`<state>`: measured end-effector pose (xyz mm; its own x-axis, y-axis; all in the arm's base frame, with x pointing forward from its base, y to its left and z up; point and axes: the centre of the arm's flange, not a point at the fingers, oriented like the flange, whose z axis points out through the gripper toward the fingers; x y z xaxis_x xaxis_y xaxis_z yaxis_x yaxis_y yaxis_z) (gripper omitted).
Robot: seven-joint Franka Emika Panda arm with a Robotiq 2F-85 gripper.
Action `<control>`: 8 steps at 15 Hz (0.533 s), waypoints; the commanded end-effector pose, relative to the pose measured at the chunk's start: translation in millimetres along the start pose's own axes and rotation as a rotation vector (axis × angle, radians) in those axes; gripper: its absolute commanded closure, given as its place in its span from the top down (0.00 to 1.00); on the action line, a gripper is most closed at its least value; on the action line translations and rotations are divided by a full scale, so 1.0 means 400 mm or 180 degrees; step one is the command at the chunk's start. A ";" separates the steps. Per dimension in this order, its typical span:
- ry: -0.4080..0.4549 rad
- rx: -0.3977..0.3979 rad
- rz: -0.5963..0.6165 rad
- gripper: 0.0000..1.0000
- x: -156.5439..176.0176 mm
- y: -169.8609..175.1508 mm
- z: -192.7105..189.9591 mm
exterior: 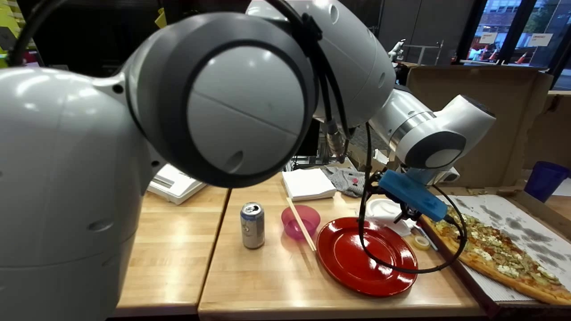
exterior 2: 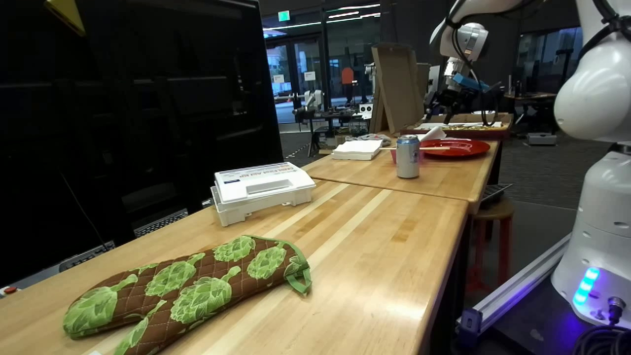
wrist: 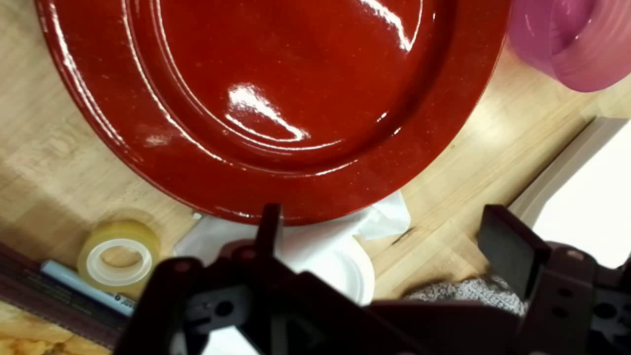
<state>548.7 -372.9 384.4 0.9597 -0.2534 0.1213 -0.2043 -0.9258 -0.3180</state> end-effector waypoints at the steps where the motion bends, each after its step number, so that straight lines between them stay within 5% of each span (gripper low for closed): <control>1: -0.0007 0.0153 0.0053 1.00 0.054 0.030 -0.018; 8: -0.0011 0.0281 0.0046 1.00 0.090 0.061 -0.032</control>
<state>565.8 -396.9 386.3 0.9595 -0.2556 0.1182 -0.1997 -0.9135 -0.3544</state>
